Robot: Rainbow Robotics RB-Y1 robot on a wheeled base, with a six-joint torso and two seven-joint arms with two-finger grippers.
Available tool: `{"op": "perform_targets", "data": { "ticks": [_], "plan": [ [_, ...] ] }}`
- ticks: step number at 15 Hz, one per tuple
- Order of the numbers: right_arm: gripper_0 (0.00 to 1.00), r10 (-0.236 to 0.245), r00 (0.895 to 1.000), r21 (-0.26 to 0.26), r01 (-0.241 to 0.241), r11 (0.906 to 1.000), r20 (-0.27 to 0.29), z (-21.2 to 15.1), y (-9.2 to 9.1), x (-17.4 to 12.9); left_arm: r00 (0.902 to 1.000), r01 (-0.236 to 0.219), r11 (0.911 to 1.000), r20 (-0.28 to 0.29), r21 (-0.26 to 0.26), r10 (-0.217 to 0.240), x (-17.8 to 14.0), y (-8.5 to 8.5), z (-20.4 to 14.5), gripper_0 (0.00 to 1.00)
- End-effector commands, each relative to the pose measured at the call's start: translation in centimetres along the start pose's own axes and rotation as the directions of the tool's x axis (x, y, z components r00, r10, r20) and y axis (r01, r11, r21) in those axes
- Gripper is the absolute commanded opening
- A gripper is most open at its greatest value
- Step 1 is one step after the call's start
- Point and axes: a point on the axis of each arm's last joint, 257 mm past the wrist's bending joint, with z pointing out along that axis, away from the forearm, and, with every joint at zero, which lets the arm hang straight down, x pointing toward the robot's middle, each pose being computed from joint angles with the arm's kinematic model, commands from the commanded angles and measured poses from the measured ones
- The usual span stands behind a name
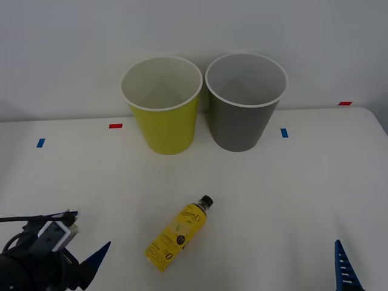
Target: Put cans in the gray bin and PET bottles in the light green bin.
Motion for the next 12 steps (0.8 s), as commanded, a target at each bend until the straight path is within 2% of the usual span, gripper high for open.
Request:
{"op": "perform_targets", "data": {
  "ticks": [1, 4, 7, 9, 10, 12],
  "plan": [
    [1.00, 0.000, 1.000, 0.000, 0.000, 1.0000, 0.000, 0.0, 0.0, 0.0, 0.9995, 0.021, 0.9984, -0.024, 0.052, -0.020, -1.2, -0.5, 0.1, 0.91],
    [1.00, 0.000, 1.000, 0.000, 0.000, 1.0000, 0.000, 0.0, 0.0, 0.0, 0.9977, 0.038, 0.9945, -0.060, 0.098, -0.032, -2.4, -1.0, 0.3, 0.91],
    [1.00, 0.000, 1.000, 0.000, 0.000, 1.0000, 0.000, 0.0, 0.0, 0.0, 0.9939, 0.039, 0.9885, -0.108, 0.146, -0.023, -3.3, -1.7, 0.3, 0.91],
    [1.00, 0.000, 1.000, 0.000, 0.000, 1.0000, 0.000, 0.0, 0.0, 0.0, 0.9906, 0.057, 0.9796, -0.133, 0.193, -0.032, -3.7, -2.8, 0.2, 0.91],
    [1.00, 0.000, 1.000, 0.000, 0.000, 1.0000, 0.000, 0.0, 0.0, 0.0, 0.9910, 0.046, 0.9769, -0.133, 0.209, -0.018, -4.0, -3.3, 0.3, 0.93],
    [1.00, 0.000, 1.000, 0.000, 0.000, 1.0000, 0.000, 0.0, 0.0, 0.0, 0.9881, -0.015, 0.9771, -0.146, 0.212, 0.047, -4.3, -3.4, 0.9, 0.97]
  ]
}}
